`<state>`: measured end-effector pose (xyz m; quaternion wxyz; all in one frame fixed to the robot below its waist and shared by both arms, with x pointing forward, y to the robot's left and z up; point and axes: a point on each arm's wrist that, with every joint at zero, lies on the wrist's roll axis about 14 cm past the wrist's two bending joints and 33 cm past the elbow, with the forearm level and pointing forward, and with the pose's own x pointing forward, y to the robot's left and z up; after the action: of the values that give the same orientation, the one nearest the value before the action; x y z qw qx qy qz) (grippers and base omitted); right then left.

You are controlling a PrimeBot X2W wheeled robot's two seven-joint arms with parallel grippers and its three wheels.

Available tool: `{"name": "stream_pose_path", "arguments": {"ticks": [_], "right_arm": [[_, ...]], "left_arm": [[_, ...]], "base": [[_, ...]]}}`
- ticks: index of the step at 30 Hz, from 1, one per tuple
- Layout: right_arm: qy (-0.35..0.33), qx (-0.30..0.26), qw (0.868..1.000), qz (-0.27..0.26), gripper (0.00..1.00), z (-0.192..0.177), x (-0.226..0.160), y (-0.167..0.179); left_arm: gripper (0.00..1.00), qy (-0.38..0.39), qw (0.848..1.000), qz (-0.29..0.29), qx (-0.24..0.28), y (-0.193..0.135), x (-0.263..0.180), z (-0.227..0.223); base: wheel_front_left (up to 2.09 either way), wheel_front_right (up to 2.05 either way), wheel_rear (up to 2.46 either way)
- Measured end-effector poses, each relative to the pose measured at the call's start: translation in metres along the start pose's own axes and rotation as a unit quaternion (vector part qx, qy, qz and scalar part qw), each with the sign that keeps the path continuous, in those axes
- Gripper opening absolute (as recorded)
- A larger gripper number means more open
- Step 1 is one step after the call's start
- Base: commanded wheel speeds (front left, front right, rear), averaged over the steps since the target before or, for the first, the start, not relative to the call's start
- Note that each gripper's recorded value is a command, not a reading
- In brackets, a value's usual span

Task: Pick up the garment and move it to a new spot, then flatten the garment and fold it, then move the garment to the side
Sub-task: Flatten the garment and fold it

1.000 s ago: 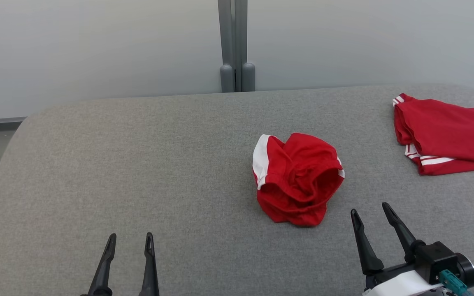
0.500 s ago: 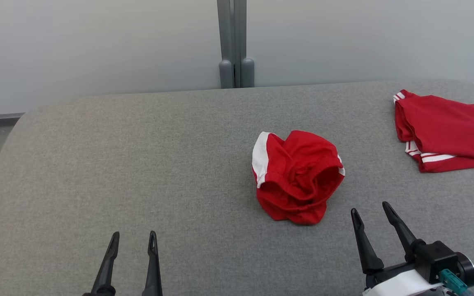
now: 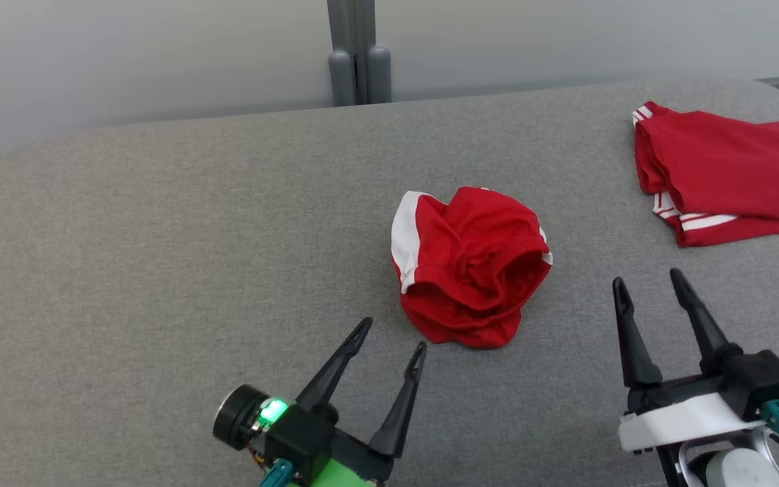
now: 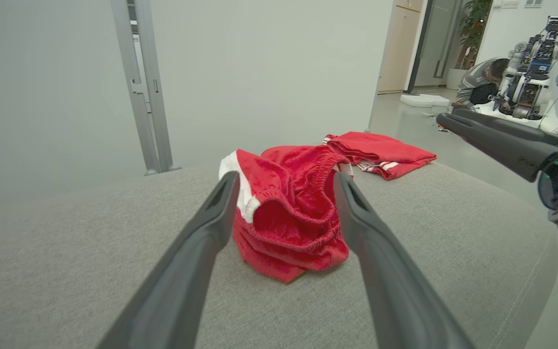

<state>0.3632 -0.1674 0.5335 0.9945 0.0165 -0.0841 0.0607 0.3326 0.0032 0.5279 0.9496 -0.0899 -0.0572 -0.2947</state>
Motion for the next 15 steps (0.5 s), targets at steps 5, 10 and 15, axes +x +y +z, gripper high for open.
{"name": "stream_pose_path", "arguments": {"ticks": [5,10,15], "right_arm": [[-0.015,-0.019,0.999,-0.028,1.0,0.007,0.015,-0.02],[-0.002,-0.035,0.998,-0.056,1.0,-0.002,0.022,-0.041],[0.02,-0.044,0.996,-0.078,1.0,-0.017,0.023,-0.057]], "left_arm": [[1.0,0.013,0.994,-0.108,-0.002,-0.043,0.039,-0.014],[1.0,0.054,0.979,-0.195,-0.028,-0.074,0.058,-0.045],[1.0,0.081,0.968,-0.229,-0.058,-0.081,0.082,-0.069]], "base": [[0.0,0.0,0.0],[0.0,0.0,0.0],[0.0,0.0,0.0]]}}
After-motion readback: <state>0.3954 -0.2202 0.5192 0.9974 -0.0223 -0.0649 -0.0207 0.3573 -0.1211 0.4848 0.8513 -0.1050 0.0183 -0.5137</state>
